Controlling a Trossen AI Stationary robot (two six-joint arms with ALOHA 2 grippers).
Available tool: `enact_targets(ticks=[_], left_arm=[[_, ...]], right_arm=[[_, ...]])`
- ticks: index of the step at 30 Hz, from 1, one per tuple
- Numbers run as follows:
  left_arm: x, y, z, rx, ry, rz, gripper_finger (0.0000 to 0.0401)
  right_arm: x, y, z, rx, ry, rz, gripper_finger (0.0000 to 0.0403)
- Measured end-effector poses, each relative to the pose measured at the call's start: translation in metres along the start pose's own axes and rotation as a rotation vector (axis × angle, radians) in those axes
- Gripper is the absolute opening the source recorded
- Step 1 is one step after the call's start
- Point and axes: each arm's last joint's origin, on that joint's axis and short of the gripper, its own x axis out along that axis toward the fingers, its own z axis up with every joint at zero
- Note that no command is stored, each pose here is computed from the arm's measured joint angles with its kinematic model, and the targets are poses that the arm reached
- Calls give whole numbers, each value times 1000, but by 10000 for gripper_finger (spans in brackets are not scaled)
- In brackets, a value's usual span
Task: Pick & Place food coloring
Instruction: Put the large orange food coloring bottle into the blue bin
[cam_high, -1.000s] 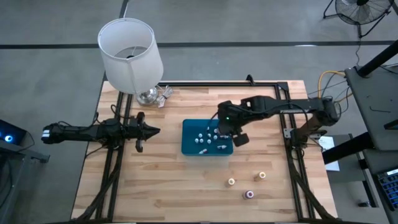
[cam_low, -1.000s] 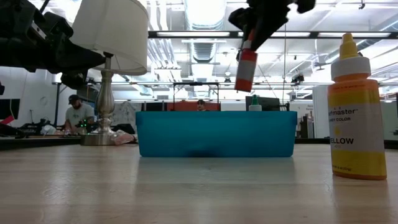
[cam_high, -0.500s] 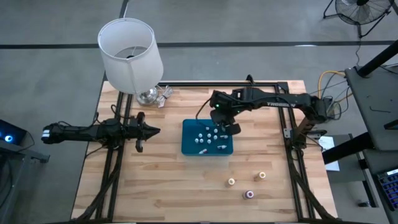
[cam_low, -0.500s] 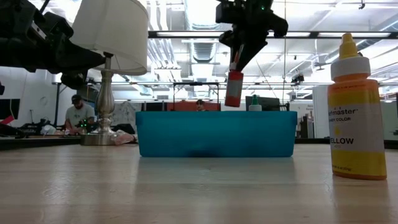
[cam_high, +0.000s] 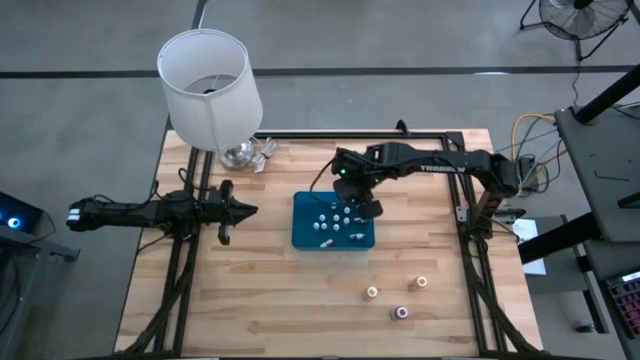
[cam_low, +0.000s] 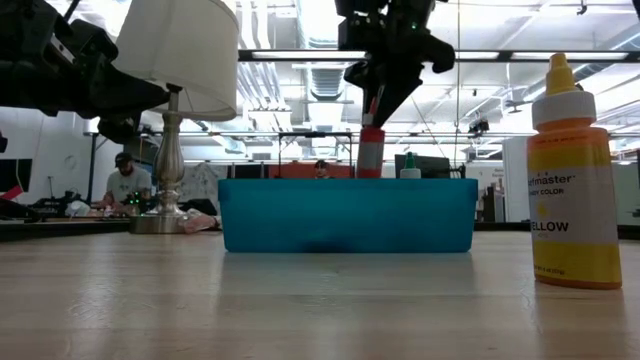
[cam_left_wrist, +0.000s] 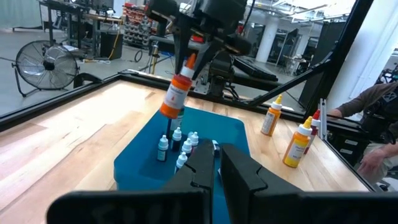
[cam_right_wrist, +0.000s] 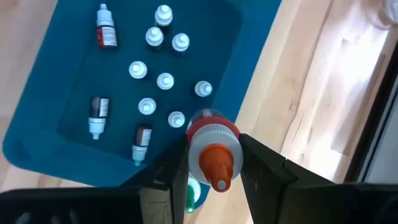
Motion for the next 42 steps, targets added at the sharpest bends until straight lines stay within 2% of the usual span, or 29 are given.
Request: enact_targets(ticks=[25,42], left_arm=[[0,0,0,0,0,0,2],[0,0,0,0,0,0,2]], right_arm=[[34,-9,1,-2,47,43,107],[47,-10,-10,13,79,65,107]])
